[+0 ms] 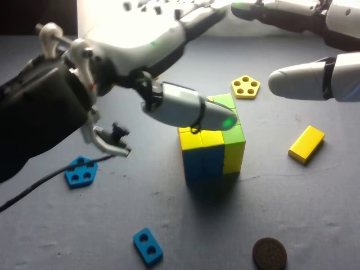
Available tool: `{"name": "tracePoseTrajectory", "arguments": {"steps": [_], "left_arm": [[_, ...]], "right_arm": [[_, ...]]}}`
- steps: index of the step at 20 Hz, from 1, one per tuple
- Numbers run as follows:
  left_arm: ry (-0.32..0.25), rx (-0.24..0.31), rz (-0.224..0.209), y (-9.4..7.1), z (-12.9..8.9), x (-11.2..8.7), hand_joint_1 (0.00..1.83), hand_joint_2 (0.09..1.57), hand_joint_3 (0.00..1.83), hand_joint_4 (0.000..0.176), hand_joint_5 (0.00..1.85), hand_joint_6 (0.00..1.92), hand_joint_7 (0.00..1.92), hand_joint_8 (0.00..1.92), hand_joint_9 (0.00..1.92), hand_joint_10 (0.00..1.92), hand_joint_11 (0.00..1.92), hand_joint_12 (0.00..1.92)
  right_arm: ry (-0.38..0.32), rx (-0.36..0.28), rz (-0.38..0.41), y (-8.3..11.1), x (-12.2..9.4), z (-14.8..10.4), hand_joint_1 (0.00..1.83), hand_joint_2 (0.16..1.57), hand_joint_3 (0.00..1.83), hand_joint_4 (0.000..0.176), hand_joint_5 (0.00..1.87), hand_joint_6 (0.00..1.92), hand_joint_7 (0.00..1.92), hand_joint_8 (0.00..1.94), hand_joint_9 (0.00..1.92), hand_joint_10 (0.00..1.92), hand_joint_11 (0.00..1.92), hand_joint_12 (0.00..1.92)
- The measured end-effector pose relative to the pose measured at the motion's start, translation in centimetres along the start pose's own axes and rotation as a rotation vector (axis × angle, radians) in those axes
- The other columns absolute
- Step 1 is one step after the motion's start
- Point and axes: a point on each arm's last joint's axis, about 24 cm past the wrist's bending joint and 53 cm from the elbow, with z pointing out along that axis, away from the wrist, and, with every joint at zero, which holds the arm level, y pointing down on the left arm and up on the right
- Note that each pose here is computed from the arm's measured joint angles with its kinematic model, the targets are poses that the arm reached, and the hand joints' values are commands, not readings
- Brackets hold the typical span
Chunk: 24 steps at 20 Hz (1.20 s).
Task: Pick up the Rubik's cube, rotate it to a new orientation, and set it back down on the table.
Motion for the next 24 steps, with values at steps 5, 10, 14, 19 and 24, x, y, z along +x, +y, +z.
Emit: {"name": "tracePoseTrajectory", "arguments": {"steps": [5, 10, 14, 19, 24], "left_arm": [[0.106, 0.075, 0.152, -1.6, -1.2, 0.2, 0.4, 1.06, 0.01, 0.009, 0.41, 0.07, 0.54, 0.12, 0.48, 0.12, 0.0, 0.91], [0.142, 0.135, 0.256, -3.2, -2.1, -0.1, 0.15, 1.24, 0.0, 0.0, 0.49, 1.07, 0.44, 1.38, 0.4, 1.5, 0.26, 1.65], [0.158, 0.153, 0.268, -4.1, -2.3, 0.3, 0.07, 1.28, 0.0, 0.0, 0.4, 1.38, 0.42, 1.52, 0.38, 1.64, 0.26, 1.75], [0.143, 0.179, 0.271, -5.6, -2.2, -0.2, 0.16, 1.27, 0.0, 0.0, 0.47, 1.23, 0.41, 1.52, 0.4, 1.66, 0.29, 1.77], [0.134, 0.18, 0.283, -5.9, -2.1, -0.8, 0.15, 1.28, 0.0, 0.0, 0.45, 1.22, 0.39, 1.51, 0.39, 1.64, 0.32, 1.74]], "right_arm": [[0.012, 0.019, -0.026, -0.5, 0.3, 0.0, 0.08, 1.27, 0.0, 0.0, 0.28, 0.57, 0.42, 0.61, 0.21, 1.04, 0.0, 1.24], [0.023, 0.013, -0.045, -0.3, 0.6, 0.0, 0.07, 1.29, 0.01, 0.0, 0.35, 1.66, 0.51, 1.79, 0.45, 1.92, 0.32, 1.92], [0.039, 0.059, -0.003, -1.5, 1.2, -0.2, 0.05, 1.31, 0.01, 0.0, 0.4, 1.65, 0.61, 1.74, 0.56, 1.92, 0.42, 1.92], [0.039, 0.056, 0.008, -1.3, 1.2, 0.0, 0.08, 1.31, 0.0, 0.0, 0.41, 1.64, 0.62, 1.71, 0.55, 1.91, 0.43, 1.92], [0.046, 0.053, -0.006, -1.3, 1.4, 0.0, 0.1, 1.29, 0.0, 0.0, 0.41, 1.63, 0.64, 1.67, 0.56, 1.88, 0.44, 1.92]]}}
